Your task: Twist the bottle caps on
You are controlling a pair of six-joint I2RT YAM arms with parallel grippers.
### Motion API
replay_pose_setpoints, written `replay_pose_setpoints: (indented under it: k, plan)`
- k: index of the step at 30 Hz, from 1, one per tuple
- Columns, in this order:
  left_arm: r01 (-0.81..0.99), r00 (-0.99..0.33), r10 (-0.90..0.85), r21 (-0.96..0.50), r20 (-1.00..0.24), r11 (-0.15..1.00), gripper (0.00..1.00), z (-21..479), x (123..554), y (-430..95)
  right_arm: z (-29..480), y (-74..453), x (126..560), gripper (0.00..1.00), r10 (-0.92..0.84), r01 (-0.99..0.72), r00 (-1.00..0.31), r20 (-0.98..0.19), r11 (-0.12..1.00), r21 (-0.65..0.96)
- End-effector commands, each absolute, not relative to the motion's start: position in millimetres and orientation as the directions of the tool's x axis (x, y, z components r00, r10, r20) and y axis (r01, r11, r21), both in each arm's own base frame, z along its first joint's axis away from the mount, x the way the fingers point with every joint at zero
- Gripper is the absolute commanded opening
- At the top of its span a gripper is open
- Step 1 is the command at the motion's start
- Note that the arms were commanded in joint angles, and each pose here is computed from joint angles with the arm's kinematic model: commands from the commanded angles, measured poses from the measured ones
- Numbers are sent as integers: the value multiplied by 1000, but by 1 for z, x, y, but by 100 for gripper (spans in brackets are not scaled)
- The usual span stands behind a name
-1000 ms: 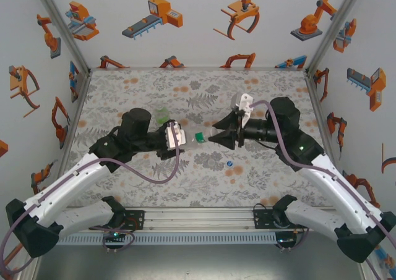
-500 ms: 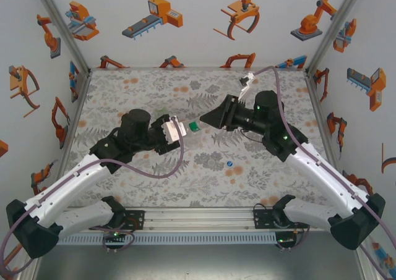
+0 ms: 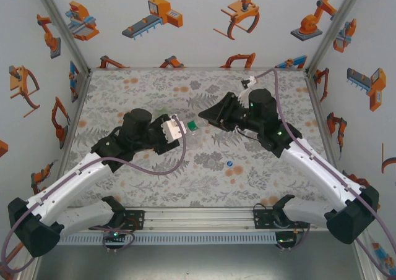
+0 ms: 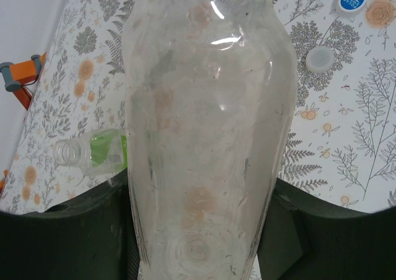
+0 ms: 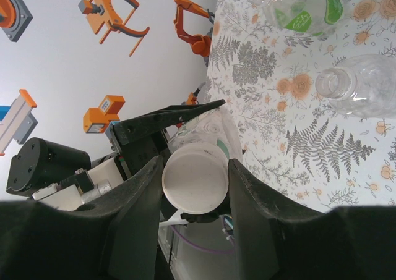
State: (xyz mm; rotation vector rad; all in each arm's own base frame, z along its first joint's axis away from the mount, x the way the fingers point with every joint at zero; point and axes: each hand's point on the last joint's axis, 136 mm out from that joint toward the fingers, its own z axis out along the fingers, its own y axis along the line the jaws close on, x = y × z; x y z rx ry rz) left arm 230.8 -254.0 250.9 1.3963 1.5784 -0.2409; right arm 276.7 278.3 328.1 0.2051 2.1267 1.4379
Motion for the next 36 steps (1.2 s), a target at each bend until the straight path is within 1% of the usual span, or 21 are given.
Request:
replay_pose_setpoints:
  k: [1, 7, 9, 11, 14, 18, 21, 23, 26, 28, 30, 32, 33, 36]
  plan:
    - [837, 237, 549, 455, -802, 303, 0, 284, 225, -272, 342, 286, 263, 7, 377, -209, -855, -356, 377, 902]
    - [843, 242, 541, 451, -805, 294, 0, 284, 223, -273, 364, 276, 255, 48, 326, -360, -791, -517, 435, 825]
    - [843, 244, 539, 451, -806, 294, 0, 285, 223, -273, 375, 271, 250, 57, 294, -438, -749, -594, 453, 776]
    - [845, 246, 535, 449, -808, 289, 0, 285, 221, -273, 386, 266, 244, 62, 246, -525, -690, -681, 479, 704]
    - [847, 251, 531, 449, -809, 284, 0, 286, 220, -274, 400, 259, 234, 64, 169, -641, -584, -794, 504, 579]
    - [857, 264, 517, 443, -814, 261, 0, 287, 214, -276, 416, 249, 219, 64, 68, -775, -389, -919, 514, 366]
    - [870, 274, 500, 433, -822, 235, 0, 287, 208, -278, 427, 242, 209, 65, 17, -830, -250, -968, 511, 224]
    - [881, 287, 482, 425, -828, 206, 0, 288, 202, -281, 434, 242, 199, 65, -21, -870, -152, -988, 478, 124]
    - [901, 310, 445, 409, -840, 145, 0, 290, 188, -284, 438, 245, 177, 64, -74, -927, 19, -997, 372, -46]
    - [912, 319, 423, 395, -848, 106, 0, 290, 180, -287, 436, 250, 153, 64, -99, -955, 148, -984, 244, -168]
    - [921, 321, 409, 382, -854, 76, 0, 290, 174, -289, 435, 251, 134, 63, -101, -957, 241, -965, 139, -253]
    - [929, 319, 403, 368, -858, 47, 0, 289, 169, -291, 431, 251, 118, 64, -95, -945, 318, -943, 46, -323]
    - [931, 319, 400, 363, -859, 35, 0, 289, 167, -291, 430, 251, 113, 64, -90, -939, 340, -936, 17, -342]
    - [939, 316, 391, 345, -864, 3, 0, 287, 162, -293, 428, 252, 105, 65, -72, -921, 390, -918, -32, -388]
